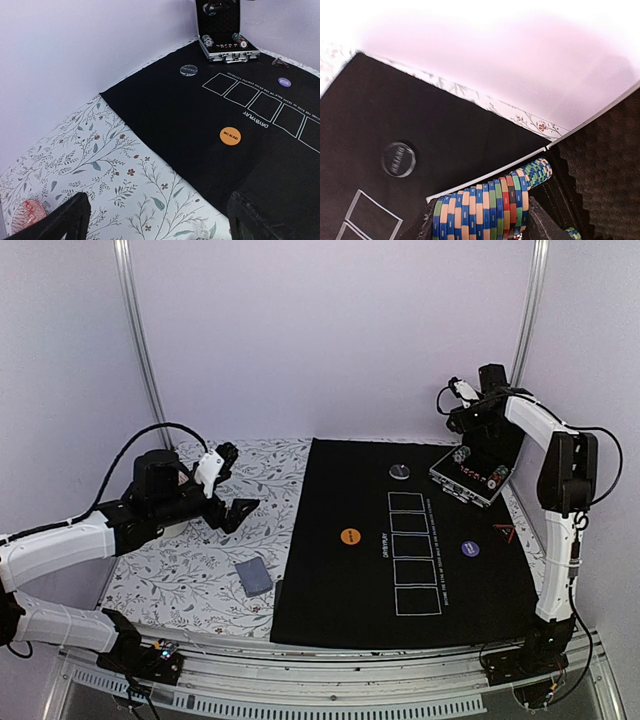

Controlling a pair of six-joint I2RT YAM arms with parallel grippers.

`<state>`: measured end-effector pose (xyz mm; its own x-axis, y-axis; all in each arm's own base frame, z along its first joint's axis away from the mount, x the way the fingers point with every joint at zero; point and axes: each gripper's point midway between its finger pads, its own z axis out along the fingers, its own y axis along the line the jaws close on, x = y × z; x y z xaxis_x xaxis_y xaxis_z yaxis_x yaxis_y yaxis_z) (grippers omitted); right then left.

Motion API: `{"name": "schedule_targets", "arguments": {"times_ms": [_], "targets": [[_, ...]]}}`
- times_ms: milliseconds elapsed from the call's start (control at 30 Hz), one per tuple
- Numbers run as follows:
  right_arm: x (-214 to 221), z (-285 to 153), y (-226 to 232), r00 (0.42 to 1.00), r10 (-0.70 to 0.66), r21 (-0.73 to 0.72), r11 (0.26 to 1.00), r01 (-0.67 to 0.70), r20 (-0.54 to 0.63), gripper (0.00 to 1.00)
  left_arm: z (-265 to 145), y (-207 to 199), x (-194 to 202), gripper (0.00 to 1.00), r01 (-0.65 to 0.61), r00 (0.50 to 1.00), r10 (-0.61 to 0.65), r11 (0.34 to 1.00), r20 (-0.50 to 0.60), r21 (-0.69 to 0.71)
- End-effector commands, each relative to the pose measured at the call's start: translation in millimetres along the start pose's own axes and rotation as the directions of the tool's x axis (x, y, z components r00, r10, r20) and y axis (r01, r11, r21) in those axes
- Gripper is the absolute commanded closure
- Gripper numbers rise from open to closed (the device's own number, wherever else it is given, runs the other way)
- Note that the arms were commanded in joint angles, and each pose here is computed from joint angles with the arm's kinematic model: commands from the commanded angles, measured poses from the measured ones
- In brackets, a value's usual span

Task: Distribute texas hold em gaming equipment
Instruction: Pass from the right arm to the left

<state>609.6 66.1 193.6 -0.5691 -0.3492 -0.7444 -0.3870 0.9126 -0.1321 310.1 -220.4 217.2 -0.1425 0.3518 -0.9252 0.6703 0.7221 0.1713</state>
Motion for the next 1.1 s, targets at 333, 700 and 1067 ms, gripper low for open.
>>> {"name": "schedule_targets", "arguments": {"times_ms": [333,700,1067], "targets": [[-31,-116,132,0.927,0.367,-0.358,0.878,-0.317,0.079,0.99,-14,-6,-31,0.02,0.023,0.996,-0.028,0.998,0.089,0.057],[32,-165,248,0.893,0.440,-0.546,0.726,-0.418,-0.098,0.99,-27,-35,-51,0.02,0.017,0.988,-0.045,0.981,0.147,0.192],[87,-194,337,0.881,0.412,-0.619,0.636,-0.460,-0.232,0.98,-37,-99,-53,0.02,-0.068,0.986,-0.001,0.907,0.164,0.416]]}}
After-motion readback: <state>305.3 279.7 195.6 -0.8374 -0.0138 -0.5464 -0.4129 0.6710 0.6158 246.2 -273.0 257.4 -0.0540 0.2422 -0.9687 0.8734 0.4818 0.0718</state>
